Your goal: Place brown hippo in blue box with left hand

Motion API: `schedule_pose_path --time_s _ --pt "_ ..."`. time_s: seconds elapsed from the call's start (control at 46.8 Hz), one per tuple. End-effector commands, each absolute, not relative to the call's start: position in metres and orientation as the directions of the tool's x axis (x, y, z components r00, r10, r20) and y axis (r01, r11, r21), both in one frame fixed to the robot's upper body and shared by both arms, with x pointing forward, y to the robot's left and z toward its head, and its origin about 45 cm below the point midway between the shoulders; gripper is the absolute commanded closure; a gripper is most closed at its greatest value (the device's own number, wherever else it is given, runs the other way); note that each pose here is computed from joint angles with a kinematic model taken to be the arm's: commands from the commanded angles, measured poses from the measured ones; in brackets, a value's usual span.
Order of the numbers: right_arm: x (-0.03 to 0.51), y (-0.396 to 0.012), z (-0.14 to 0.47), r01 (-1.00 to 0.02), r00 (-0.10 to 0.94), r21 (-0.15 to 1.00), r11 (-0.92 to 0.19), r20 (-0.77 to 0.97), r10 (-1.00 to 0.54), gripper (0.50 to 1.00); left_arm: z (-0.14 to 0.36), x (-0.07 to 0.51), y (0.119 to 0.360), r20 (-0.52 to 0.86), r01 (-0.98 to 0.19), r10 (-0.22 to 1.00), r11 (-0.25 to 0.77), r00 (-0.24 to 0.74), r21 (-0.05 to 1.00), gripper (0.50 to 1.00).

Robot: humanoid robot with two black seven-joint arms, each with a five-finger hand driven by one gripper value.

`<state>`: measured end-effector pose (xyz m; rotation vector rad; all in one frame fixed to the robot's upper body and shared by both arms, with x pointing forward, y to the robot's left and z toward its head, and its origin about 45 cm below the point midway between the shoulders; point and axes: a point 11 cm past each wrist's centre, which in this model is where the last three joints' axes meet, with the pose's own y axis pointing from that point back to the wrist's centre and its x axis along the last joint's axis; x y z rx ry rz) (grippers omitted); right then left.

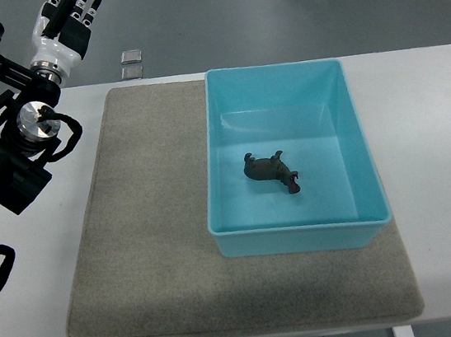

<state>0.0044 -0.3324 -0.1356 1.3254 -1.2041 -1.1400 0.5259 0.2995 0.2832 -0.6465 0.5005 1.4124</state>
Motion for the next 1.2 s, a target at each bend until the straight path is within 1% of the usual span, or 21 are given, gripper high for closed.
schedule_pose_path --time_s 0.0,0.492,0.642,0.856,0.941,1.005,1.176 --pt "0.004 -0.332 -0.136 -0.083 0.070 0.996 -0.034 -0.028 -0.997 0.564 0.283 0.526 0.300 -0.680 -0.993 0.725 0.034 0.104 -0.115 0.506" --pt "0.004 -0.332 -0.136 -0.083 0.070 0.996 -0.034 -0.028 -0.997 0.564 0.281 0.524 0.302 -0.665 -0.993 0.739 0.033 0.103 -0.116 0.504" --pt "0.004 -0.332 -0.136 -0.083 0.070 0.996 -0.034 -0.028 -0.997 0.564 0.265 0.519 0.307 -0.671 -0.996 0.738 0.023 0.077 -0.089 0.504" --pt "0.004 -0.333 -0.136 -0.083 0.070 0.996 -0.033 -0.027 -0.997 0.564 0.264 0.518 0.308 -0.670 -0.996 0.738 0.022 0.075 -0.088 0.504" --pt "0.004 -0.332 -0.136 -0.079 0.086 0.996 -0.038 -0.031 -0.996 0.564 0.266 0.518 0.311 -0.667 -0.996 0.741 0.018 0.074 -0.090 0.504" --pt "0.004 -0.325 -0.136 -0.078 0.083 0.995 -0.067 -0.060 -0.995 0.564 0.266 0.518 0.312 -0.666 -0.996 0.742 0.017 0.073 -0.090 0.504" --pt "0.010 -0.324 -0.136 -0.089 0.078 0.994 -0.068 -0.061 -0.995 0.564 0.266 0.518 0.313 -0.666 -0.996 0.743 0.016 0.073 -0.091 0.504"
